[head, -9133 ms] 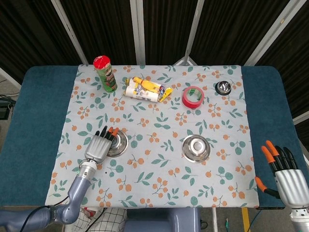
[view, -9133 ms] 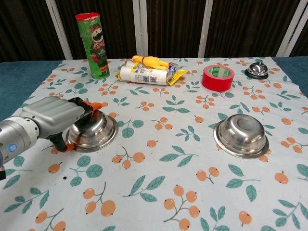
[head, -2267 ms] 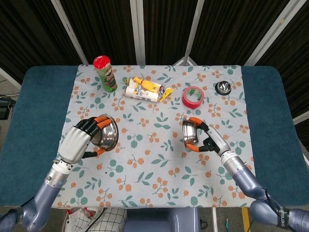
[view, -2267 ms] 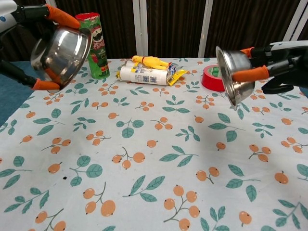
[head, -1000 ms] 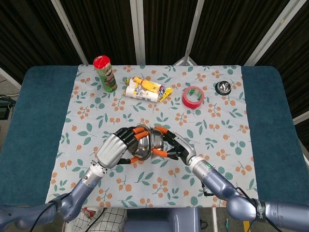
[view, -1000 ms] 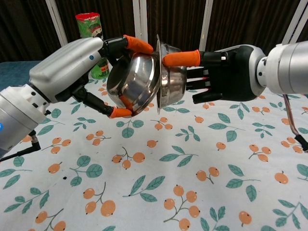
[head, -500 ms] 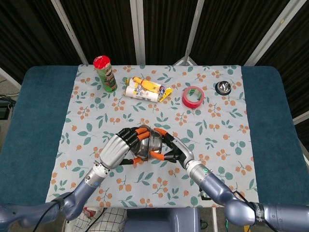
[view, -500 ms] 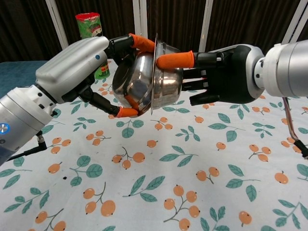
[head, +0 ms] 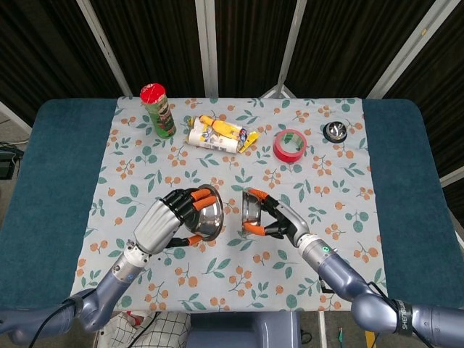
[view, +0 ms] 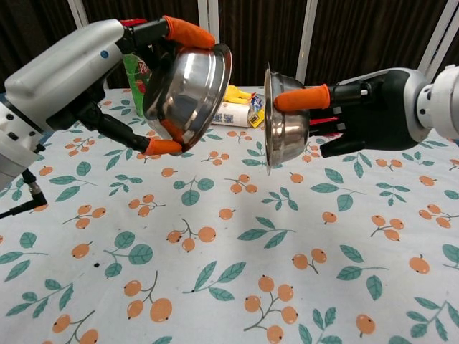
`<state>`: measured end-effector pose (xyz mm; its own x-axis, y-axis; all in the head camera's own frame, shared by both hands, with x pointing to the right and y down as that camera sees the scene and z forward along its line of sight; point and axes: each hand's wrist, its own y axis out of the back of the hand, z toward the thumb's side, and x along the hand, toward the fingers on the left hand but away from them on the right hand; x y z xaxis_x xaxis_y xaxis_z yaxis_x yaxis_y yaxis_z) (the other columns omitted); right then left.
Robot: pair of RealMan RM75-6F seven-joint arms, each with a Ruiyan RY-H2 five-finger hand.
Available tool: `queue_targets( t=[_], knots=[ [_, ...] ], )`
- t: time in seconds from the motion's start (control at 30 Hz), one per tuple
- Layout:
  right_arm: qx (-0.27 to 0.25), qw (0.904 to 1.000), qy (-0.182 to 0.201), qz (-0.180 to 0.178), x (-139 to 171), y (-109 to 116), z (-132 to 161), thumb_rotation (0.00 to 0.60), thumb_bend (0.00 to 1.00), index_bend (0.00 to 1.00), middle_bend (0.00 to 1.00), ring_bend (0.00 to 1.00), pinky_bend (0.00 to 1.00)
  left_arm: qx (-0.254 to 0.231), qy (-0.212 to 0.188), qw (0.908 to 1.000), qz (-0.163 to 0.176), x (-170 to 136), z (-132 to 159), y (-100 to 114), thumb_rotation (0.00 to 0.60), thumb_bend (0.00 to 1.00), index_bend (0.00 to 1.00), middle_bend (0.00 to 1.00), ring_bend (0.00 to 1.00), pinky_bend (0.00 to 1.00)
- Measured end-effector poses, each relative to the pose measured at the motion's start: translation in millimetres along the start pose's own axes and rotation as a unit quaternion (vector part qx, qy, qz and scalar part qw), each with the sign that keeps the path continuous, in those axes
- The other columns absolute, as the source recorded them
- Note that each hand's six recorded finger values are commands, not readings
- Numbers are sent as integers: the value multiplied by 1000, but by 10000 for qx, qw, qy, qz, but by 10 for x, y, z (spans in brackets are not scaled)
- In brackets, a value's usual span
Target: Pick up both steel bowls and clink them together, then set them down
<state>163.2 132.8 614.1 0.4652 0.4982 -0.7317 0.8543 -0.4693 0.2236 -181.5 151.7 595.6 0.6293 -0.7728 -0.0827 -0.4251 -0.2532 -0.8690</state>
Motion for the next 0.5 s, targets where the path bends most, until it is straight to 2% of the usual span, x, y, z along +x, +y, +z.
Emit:
queue_targets(
  t=[0.23,0.33,0.5],
  knots=[
    [-125,9999,-30,-76,-18,181,-22,600,473,1000,990,995,1000,108,-26,9999,-4,27,12,66,600,500,716,842,672,875],
    [-179,9998,-17,30,-25,138,0,600,473,1000,990,994,1000,133,-34,9999,-90,54,20,16,600,500,716,842,672,875],
    [-213,9993,48,308,-26,-56,68,600,473,1000,990,995,1000,167,-79,9996,-227,105,80,-122,600,500,716,842,672,875]
  ],
)
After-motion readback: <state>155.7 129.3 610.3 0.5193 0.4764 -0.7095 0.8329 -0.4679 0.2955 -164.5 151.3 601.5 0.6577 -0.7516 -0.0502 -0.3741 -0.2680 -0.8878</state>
